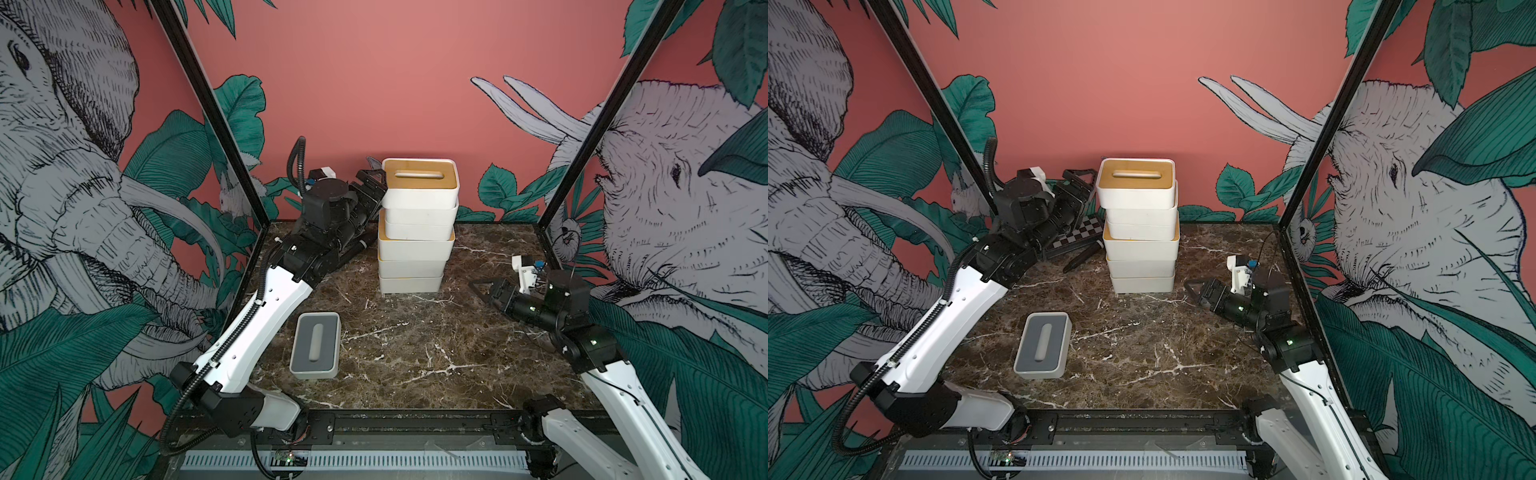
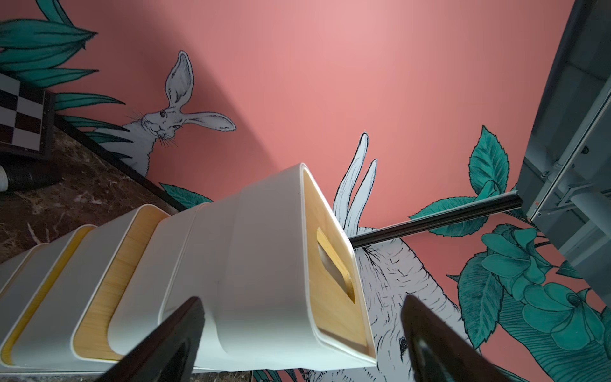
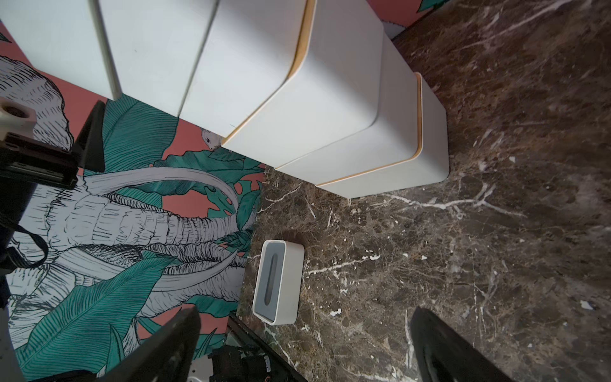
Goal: Stack the tissue boxes
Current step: Place the tissue box at the tissue box.
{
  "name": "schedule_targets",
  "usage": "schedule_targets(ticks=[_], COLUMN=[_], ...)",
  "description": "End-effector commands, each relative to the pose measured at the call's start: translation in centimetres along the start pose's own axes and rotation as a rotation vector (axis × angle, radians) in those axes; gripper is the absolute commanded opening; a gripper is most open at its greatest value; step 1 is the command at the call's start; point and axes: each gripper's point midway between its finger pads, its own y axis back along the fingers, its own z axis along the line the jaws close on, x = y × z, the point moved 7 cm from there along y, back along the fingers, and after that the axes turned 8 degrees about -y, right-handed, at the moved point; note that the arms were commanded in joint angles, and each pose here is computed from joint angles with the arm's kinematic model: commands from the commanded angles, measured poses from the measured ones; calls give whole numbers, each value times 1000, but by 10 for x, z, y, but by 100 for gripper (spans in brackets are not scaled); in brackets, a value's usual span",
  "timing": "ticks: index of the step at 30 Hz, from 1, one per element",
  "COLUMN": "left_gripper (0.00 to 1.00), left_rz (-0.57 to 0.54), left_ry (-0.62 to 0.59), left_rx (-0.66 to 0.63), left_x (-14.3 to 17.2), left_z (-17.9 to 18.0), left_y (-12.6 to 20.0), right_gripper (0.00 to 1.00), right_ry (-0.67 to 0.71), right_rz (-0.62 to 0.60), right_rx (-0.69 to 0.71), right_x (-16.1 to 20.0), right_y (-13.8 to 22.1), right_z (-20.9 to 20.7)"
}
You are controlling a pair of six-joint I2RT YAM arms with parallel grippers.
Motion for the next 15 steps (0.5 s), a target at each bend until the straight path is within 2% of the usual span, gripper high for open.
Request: schedule_targets(ticks=[1,6,15], left_gripper=[95,95,95], left_rz=[-20,42,62], left_ry=[-62,-76,-95], left_rx=[21,94,98], left_x=[-15,-14,-14], left_z=[-7,-26,-36], left_y=[16,3,-19], right_gripper=[99,99,99], right_ry=[79,106,164], right_rz=[-53,-73,-101], right_rx=[-1,-98,-227], right_x=[-18,-48,-96], right_y=[3,-5,-19], right_z=[20,58,115])
